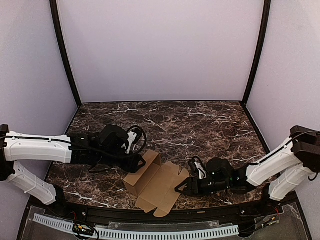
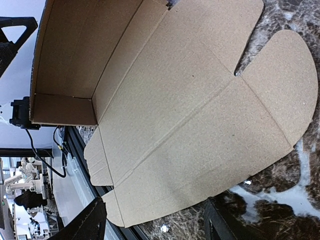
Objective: Fold the paper box
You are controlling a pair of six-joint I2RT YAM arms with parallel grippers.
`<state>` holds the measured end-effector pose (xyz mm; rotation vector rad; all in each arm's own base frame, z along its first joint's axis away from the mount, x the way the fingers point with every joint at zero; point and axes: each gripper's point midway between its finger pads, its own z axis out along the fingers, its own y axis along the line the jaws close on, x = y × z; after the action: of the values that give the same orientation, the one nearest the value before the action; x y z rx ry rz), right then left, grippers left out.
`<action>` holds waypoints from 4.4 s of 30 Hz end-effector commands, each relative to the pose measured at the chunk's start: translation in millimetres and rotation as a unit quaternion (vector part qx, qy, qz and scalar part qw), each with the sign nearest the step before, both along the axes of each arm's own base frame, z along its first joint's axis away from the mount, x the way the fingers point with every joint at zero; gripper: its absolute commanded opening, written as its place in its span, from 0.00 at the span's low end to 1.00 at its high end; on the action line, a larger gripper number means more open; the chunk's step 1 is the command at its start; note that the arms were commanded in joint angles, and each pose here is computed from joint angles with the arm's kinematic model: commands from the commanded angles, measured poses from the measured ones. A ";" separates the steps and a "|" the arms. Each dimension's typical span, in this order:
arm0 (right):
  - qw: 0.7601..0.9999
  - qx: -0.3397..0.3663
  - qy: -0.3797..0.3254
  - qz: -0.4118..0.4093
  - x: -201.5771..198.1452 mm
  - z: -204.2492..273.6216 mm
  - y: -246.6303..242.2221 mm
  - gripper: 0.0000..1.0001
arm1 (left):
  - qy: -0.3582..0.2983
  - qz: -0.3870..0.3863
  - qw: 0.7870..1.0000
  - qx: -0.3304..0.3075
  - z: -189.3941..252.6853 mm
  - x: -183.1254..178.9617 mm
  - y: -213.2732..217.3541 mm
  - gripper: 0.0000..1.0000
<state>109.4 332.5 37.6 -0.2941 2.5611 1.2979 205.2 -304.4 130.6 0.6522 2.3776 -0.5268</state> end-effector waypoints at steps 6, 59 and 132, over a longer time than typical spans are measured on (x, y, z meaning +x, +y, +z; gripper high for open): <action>1.000 -0.018 0.022 -0.007 -10.2 -15.5 -15.8 0.66 | 0.030 0.021 0.998 -0.052 -11.5 -6.0 5.1 0.66; 0.979 0.086 0.116 -0.144 12.2 -25.8 -11.3 0.73 | 0.155 0.107 0.964 -0.186 -34.7 -34.6 19.1 0.71; 0.981 0.177 -0.081 0.010 39.0 104.3 96.1 0.76 | 0.155 0.032 0.955 -0.253 -25.3 -53.7 -18.9 0.67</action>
<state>148.9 423.8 128.6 -0.2269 2.1751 1.6585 154.6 -313.7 98.7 0.2234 2.4286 -1.1806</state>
